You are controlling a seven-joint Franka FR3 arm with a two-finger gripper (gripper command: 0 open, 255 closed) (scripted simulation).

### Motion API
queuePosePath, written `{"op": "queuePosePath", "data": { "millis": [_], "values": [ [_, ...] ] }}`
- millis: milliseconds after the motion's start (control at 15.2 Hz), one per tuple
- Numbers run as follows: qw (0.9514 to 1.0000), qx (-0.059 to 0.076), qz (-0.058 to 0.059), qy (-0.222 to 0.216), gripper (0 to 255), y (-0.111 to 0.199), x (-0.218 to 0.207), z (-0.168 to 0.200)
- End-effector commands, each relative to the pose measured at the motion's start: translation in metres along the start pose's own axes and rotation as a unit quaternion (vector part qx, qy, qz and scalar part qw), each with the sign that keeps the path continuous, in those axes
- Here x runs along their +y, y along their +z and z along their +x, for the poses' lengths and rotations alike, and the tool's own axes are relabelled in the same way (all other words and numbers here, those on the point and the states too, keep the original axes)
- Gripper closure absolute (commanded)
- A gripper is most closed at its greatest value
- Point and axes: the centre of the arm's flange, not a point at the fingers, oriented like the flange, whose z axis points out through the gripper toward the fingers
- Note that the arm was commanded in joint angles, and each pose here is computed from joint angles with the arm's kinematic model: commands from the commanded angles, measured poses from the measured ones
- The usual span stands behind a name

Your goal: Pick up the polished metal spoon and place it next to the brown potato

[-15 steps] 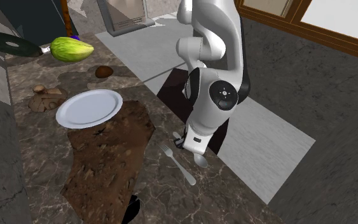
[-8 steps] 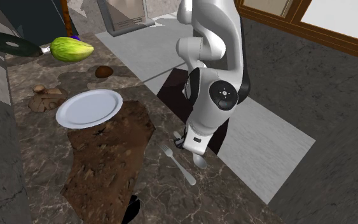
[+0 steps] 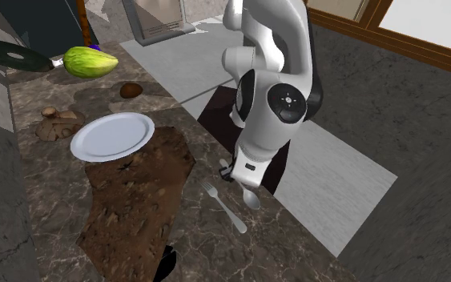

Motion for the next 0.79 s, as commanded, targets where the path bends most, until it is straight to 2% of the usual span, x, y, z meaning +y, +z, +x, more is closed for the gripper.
{"op": "queuePosePath", "data": {
  "millis": [0, 726],
  "values": [
    [1.0, 0.0, 0.0, 0.0, 255, -0.01, 0.002, -0.002],
    [1.0, 0.0, 0.0, 0.0, 255, -0.066, 0.009, -0.015]
  ]
}}
